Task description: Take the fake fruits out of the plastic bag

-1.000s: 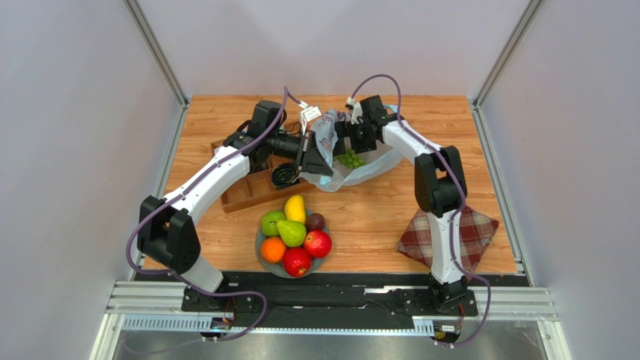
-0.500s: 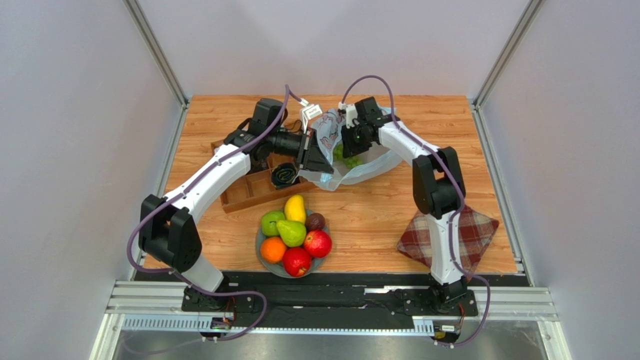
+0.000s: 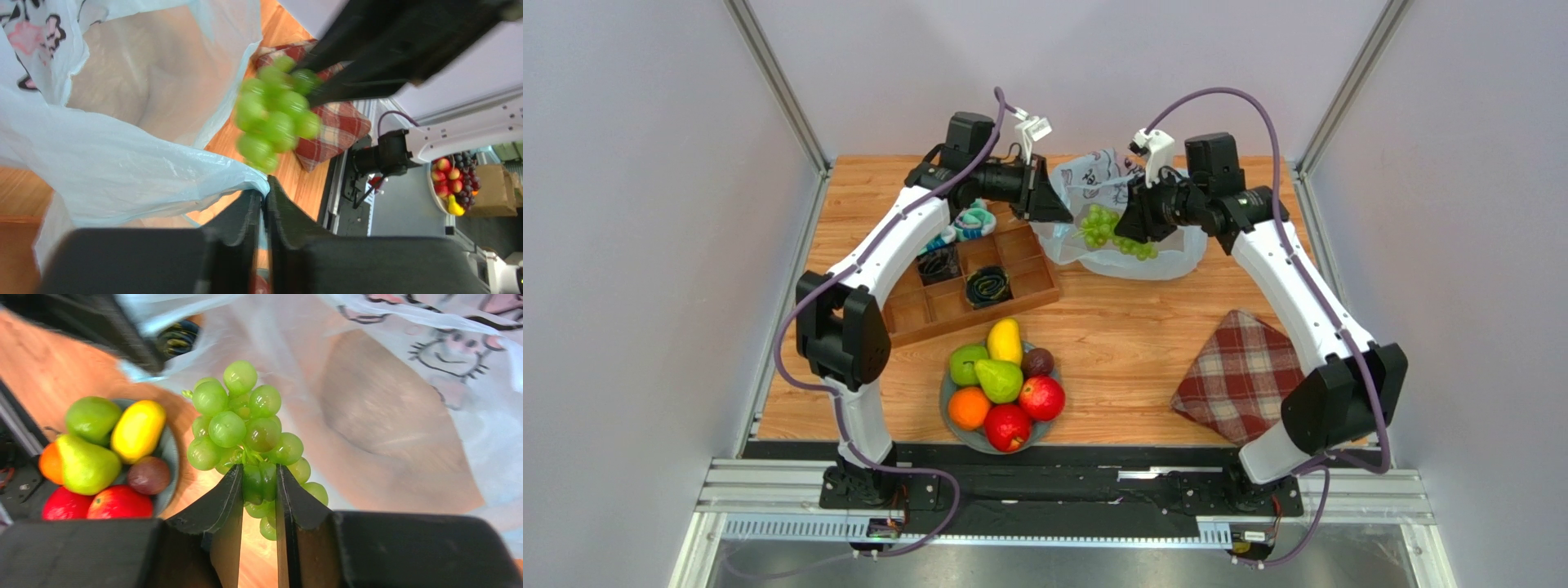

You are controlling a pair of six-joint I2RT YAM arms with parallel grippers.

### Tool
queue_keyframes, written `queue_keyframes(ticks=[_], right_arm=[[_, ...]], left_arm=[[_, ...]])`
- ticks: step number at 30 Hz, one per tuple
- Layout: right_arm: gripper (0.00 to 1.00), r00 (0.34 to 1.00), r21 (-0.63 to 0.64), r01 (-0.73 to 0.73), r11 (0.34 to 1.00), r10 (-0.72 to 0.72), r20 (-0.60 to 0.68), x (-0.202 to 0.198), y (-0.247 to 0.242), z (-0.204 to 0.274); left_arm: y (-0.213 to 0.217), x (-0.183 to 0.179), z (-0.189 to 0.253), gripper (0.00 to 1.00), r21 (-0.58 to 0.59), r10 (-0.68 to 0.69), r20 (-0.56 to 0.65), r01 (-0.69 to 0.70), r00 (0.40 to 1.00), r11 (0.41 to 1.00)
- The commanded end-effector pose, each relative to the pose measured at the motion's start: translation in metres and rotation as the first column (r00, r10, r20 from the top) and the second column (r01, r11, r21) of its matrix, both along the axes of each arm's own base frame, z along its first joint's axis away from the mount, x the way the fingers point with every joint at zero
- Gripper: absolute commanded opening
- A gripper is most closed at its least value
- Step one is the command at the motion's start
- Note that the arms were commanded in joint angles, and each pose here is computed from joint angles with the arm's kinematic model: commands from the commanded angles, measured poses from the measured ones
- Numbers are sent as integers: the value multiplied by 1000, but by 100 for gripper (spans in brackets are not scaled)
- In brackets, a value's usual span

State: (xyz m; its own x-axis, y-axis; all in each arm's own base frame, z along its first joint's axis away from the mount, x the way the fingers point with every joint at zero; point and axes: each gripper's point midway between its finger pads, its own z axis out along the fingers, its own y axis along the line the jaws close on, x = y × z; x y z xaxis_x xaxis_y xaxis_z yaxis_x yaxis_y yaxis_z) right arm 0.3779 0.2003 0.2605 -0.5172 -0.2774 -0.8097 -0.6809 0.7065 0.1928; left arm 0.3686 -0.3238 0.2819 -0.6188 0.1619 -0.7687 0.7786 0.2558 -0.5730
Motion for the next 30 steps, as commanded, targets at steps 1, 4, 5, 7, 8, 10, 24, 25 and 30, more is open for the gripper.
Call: queue_keyframes(ticks=[1,4,5,7,8,10,24,25,30], right_arm=[[23,996,103,-83,991,80,26,-40,9,35],[23,995,161,-95,982,98,-12,-65,16,42],[23,992,183,-115,976,123,-31,-74,21,43],[24,980,194,-180,964,193,-48,-97,32,38],[25,966,213,-236,948,252,-53,-109,41,37],[28,926,197,-354,914,372,-59,-136,60,28],[28,784,144,-573,807,590,-190,-173,140,-24],[28,759,83,-631,771,636,-140,-175,142,-30],[26,624,-85,-782,618,775,-102,-209,155,-50]], left_arm=[[-1,12,9,41,14,15,71,-16,997,1000],[10,11,31,75,43,69,155,-76,986,996],[16,9,39,99,50,88,181,-98,980,994],[36,-1,59,99,73,138,252,-161,958,984],[44,-6,66,99,77,153,273,-180,950,981],[68,-23,84,99,66,190,313,-221,930,973],[176,-147,115,99,20,332,520,-400,787,916],[181,-146,104,99,26,356,490,-421,796,907],[202,-156,105,98,-30,462,451,-504,764,863]])
